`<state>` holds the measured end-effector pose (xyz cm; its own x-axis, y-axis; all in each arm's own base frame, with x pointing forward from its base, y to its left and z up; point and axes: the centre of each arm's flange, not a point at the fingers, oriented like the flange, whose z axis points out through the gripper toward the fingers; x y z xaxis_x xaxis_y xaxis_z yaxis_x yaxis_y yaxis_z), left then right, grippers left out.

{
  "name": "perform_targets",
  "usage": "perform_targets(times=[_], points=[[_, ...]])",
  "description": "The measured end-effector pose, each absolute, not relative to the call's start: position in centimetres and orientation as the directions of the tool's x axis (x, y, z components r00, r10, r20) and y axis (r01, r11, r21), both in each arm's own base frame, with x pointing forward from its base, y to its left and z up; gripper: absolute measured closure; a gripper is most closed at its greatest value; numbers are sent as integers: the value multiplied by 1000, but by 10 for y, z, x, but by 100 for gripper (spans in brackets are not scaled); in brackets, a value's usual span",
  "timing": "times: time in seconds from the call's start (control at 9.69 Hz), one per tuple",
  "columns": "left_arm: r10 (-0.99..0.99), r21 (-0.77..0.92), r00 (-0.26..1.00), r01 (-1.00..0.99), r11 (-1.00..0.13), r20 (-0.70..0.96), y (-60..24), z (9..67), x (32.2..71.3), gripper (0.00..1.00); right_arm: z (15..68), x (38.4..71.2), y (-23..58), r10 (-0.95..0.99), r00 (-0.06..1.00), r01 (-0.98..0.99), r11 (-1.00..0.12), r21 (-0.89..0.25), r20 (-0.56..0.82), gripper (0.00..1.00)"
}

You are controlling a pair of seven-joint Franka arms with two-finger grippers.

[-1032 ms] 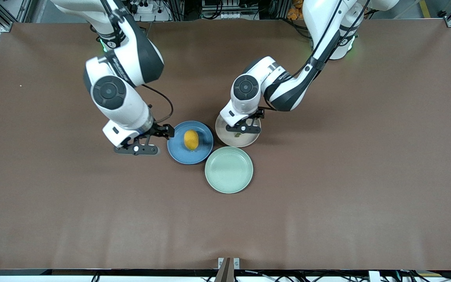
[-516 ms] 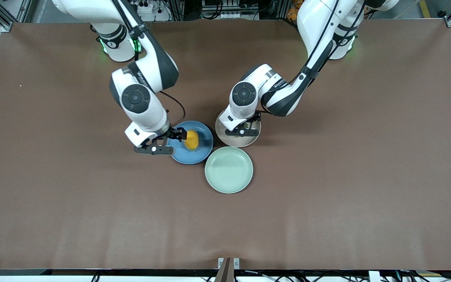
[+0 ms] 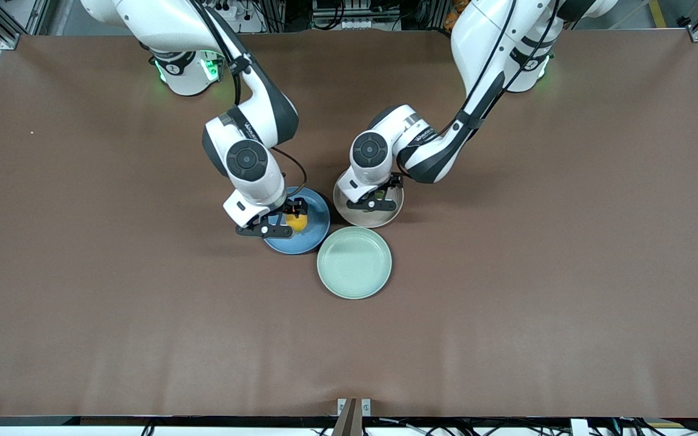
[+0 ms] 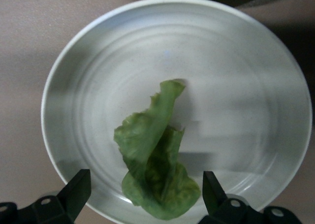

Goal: Pick lemon and lettuce from blue and beige plates
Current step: 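Close the left gripper on lettuce while the right gripper grasps the lemon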

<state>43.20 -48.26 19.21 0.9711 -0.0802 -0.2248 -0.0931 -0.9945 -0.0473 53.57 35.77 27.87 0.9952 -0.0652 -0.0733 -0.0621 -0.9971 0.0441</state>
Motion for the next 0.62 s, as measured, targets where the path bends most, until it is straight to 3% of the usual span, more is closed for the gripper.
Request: perform_targets(times=[0.41,0.62], points=[[-49,-49,975,-61,-997,-216,-485,193,432,1,255,527,377,-85,995,-82,-996,42,-60,0],[-40,-52,976,-53,-997,-214,-487,192,429,12,246,524,379,-82,994,-79,-996,50,-68,0]])
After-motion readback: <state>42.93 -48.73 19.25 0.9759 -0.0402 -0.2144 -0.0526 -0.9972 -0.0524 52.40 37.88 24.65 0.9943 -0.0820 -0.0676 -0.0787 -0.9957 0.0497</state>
